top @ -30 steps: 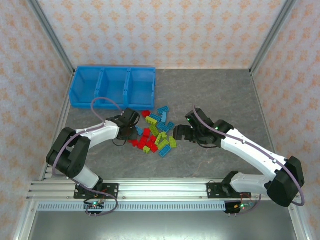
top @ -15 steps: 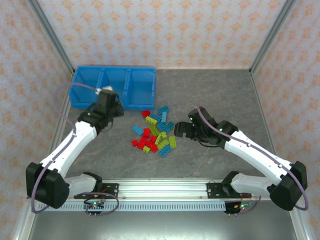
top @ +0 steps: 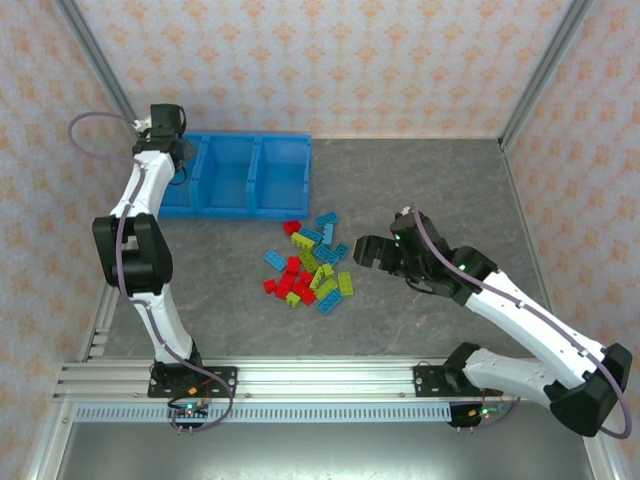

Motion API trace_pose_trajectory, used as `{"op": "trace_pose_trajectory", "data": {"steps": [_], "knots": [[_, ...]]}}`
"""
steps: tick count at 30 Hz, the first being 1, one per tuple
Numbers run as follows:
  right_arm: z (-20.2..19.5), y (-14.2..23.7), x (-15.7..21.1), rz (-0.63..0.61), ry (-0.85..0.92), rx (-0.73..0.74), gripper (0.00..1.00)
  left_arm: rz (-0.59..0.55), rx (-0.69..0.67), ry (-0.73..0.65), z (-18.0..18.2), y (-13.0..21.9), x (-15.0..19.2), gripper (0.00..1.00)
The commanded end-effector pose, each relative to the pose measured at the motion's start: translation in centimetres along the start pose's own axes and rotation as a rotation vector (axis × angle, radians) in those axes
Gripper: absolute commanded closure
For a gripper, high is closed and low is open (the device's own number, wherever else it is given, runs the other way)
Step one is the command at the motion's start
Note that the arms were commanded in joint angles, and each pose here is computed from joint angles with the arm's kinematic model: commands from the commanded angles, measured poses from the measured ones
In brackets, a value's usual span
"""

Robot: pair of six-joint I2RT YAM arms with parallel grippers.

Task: Sort the legos into containers by color

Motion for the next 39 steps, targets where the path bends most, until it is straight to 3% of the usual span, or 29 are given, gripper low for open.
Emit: {"op": "trace_pose_trajectory", "data": {"steps": [1, 4, 10, 14, 17, 22, 27, 31, 33, 36, 39], "knots": [[-1.4, 0.6, 0.1, -0.019, -0.008, 0.055, 0.01, 0.035, 0.023, 0.030, 0.3, -0.5, -1.4, 0.70], [-1.7, 1.0, 0.1, -0.023, -0.016, 0.064, 0.01, 0.085, 0.032, 0.000, -0.2, -1.7, -1.3, 0.56], [-1.9, 0.9, -0.3, -0.068, -0.044, 0.050, 0.01, 0.057, 0.116, 0.061, -0.7, 1.1, -1.6, 0.52], [-1.0, -0.4, -1.0, -0.090, -0.029, 0.036, 0.01, 0.017, 0.275, 0.151, -2.1, 7.2, -0.8, 0.56], [0.0, -2.3, -1.7, -0.092, 0.015, 0.057, 0.01, -0.015, 0.406, 0.101, -4.2, 13.2, 2.3, 0.56], [2.0, -7.4, -2.5, -0.029, 0.141, 0.142, 0.01, -0.050, 0.580, -0.224, -7.2, 23.5, 10.7, 0.55], [3.1, -13.3, -2.9, 0.041, 0.346, 0.228, 0.01, -0.013, 0.650, -0.563, -5.3, 29.1, 17.4, 0.50], [2.7, -17.8, -4.3, 0.106, 0.429, 0.276, 0.01, 0.028, 0.696, -0.751, -2.8, 30.5, 20.3, 0.36], [3.1, -19.9, -4.8, 0.156, 0.409, 0.217, 0.01, 0.006, 0.713, -0.819, -2.1, 30.3, 21.3, 0.22], [3.5, -22.2, -5.2, 0.197, 0.415, 0.182, 0.01, -0.017, 0.779, -0.869, -2.2, 30.1, 22.8, 0.08], [3.8, -23.9, -5.5, 0.220, 0.431, 0.190, 0.01, -0.008, 0.825, -0.889, -2.5, 29.8, 24.1, 0.02]]}}
Point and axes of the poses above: each hand's point on the last joint's axis, 136 mm out from that joint toward the fingers, its own y axis back along the fingers, its own z axis along the line the jaws close on, x = y × z, the point moved 1 cm from there along y, back along the fingers, and after that the axes turned 10 degrees about -y, right-handed, at the moved point
